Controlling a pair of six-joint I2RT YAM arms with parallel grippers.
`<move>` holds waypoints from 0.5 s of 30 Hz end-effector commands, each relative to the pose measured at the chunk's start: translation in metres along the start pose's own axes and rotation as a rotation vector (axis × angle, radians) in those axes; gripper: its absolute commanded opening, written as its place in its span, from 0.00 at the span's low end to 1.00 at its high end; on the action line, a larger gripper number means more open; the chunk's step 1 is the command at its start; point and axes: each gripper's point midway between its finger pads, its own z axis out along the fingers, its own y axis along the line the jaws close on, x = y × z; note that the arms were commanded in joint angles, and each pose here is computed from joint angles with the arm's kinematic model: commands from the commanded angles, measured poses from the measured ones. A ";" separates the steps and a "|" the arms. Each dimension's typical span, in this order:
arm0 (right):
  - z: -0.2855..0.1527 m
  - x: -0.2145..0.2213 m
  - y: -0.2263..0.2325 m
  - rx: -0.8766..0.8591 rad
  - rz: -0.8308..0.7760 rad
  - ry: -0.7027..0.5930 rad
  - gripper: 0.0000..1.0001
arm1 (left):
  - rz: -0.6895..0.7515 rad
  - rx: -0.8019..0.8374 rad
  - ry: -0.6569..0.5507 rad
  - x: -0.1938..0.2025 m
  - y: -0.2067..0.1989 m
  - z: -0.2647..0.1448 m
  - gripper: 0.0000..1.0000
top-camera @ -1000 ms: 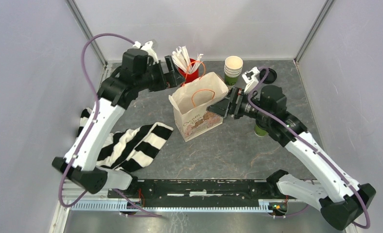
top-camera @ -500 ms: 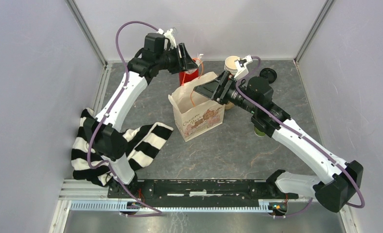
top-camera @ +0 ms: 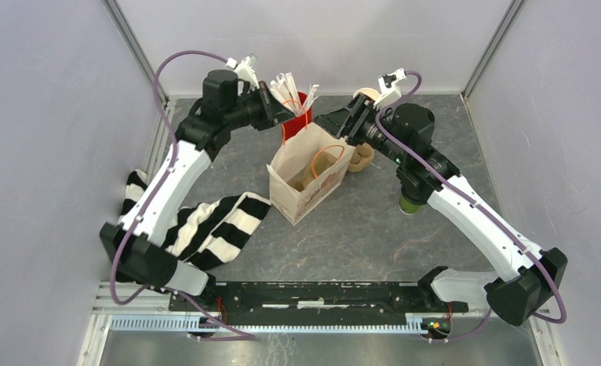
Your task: Pack the takeout coffee
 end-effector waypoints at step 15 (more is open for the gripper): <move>-0.072 0.008 -0.009 0.162 -0.257 0.293 0.97 | -0.251 0.007 -0.083 0.017 -0.015 -0.054 0.02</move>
